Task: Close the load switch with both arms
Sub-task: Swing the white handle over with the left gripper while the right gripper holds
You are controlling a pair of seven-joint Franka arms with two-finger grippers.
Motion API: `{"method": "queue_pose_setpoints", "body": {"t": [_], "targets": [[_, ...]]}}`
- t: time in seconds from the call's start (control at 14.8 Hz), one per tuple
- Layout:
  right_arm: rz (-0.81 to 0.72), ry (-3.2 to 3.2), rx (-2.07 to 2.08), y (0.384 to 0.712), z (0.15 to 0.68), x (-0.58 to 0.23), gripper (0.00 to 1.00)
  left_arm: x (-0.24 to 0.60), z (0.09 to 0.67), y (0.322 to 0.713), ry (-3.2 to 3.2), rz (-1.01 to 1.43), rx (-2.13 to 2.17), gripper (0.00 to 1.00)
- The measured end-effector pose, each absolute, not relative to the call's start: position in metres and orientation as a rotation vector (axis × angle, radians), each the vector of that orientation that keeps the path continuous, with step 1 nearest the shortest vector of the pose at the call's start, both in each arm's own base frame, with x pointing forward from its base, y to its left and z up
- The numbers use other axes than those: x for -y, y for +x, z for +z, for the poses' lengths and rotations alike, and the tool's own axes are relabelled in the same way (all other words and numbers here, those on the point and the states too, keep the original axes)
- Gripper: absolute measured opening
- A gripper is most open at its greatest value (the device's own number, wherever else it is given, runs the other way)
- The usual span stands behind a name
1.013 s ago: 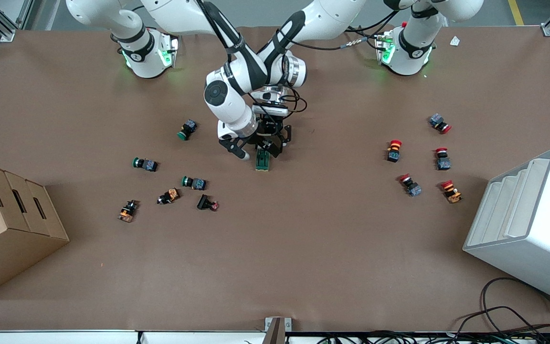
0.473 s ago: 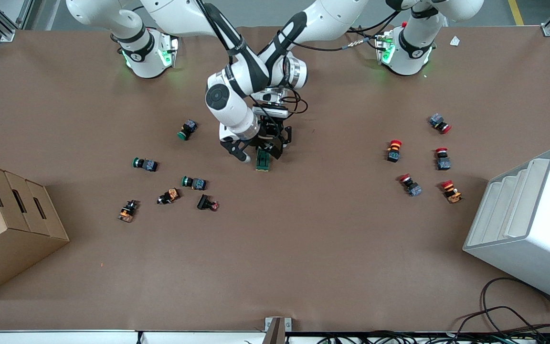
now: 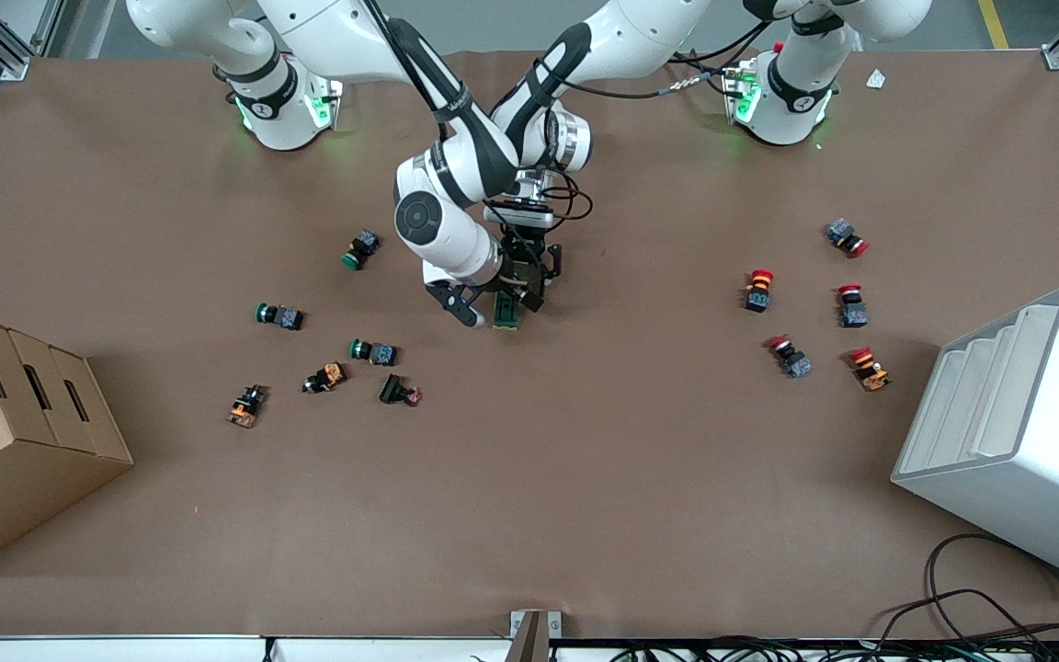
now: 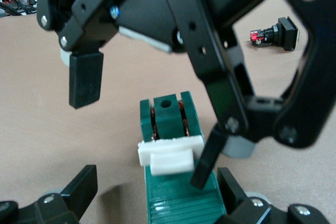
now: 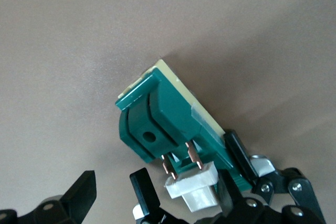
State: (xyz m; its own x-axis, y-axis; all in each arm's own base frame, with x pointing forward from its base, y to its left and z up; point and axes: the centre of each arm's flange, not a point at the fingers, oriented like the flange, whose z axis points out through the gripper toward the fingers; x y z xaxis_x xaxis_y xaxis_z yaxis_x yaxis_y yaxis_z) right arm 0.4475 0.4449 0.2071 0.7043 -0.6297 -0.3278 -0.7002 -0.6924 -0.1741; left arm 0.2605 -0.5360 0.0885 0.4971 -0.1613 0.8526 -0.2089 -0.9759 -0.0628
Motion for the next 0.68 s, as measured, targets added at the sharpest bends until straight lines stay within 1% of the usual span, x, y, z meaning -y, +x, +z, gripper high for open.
{"method": "queue_pose_setpoints", "body": {"t": [0.27, 0.47, 0.68], "targets": [[0.394, -2.611, -1.061, 0.463, 0.220, -0.443, 1.00, 0.536, 0.089, 0.260, 2.676, 1.516, 0.332, 1.00], [0.311, -2.550, -1.062, 0.494, 0.240, -0.445, 1.00, 0.537, 0.089, 0.261, 2.674, 1.516, 0.331, 1.00], [0.285, -2.543, -1.060, 0.507, 0.242, -0.446, 1.00, 0.538, 0.090, 0.260, 2.674, 1.514, 0.326, 1.00]]}}
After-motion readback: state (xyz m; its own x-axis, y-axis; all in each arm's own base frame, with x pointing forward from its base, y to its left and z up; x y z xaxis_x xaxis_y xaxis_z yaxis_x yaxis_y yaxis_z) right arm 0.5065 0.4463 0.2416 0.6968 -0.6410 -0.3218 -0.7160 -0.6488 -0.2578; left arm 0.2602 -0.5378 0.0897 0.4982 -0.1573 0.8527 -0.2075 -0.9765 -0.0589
